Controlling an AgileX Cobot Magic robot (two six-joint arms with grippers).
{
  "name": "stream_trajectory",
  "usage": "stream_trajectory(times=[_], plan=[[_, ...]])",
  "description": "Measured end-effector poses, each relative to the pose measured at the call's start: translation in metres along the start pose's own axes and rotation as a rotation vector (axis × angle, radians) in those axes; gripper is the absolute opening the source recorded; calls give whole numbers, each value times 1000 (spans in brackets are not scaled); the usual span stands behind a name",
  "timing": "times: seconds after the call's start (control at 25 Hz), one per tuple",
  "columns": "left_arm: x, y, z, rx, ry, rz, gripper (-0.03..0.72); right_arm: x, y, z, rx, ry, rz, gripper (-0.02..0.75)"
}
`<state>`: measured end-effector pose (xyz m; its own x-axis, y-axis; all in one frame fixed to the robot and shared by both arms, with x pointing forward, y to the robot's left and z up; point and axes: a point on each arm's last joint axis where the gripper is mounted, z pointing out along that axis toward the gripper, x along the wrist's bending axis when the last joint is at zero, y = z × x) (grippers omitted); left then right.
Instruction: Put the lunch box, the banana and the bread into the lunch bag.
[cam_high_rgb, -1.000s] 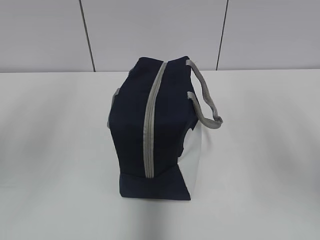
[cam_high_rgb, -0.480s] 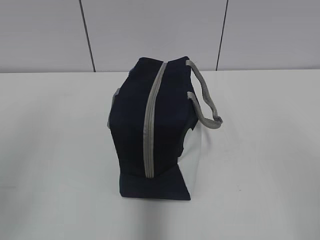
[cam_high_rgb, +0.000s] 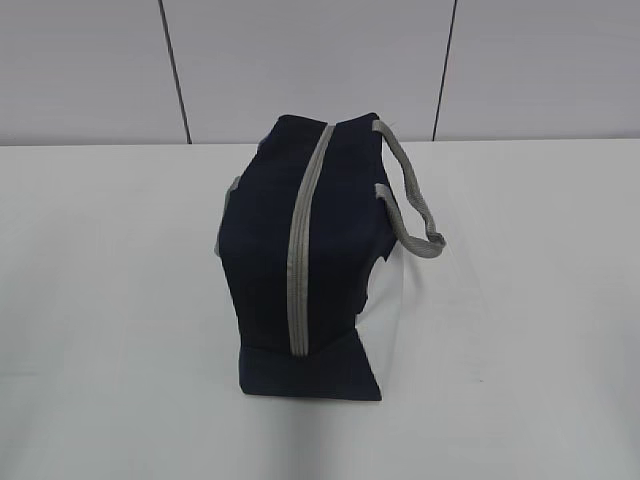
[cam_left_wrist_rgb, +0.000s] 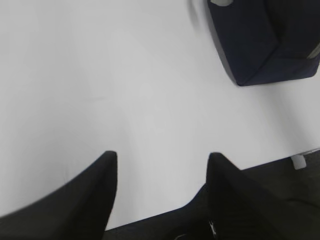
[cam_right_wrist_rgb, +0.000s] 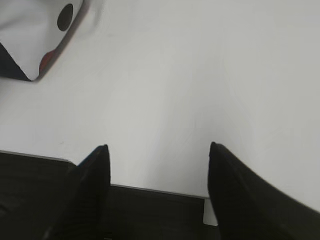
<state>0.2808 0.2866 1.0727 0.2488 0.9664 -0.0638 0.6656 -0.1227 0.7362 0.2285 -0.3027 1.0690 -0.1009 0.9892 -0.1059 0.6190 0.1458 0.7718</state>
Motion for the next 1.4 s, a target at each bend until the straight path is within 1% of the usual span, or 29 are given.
stream_trajectory(times=[0.16,0.24,0.36,0.44,0.64,0.96,1.28,1.4], plan=[[4,-10,-2,-35,42,24,403,1,-8,15,44,3,0,458],[5,-16,-1,-27,48,27,403,2,-9,19,47,3,-1,457],[6,-22,2,3,55,26,403,1,-7,20,19,1,1,457],[7,-23,2,4,67,13,403,1,-6,22,7,-2,0,457],[13,-22,2,-4,128,-51,403,1,-6,23,-5,-3,2,457],[13,-22,2,-6,132,-66,403,1,-5,23,-7,-3,2,457],[13,-22,2,-6,132,-67,392,1,-5,23,-9,-3,2,457],[14,-22,2,-6,147,-82,379,2,-8,23,-24,-5,3,457]])
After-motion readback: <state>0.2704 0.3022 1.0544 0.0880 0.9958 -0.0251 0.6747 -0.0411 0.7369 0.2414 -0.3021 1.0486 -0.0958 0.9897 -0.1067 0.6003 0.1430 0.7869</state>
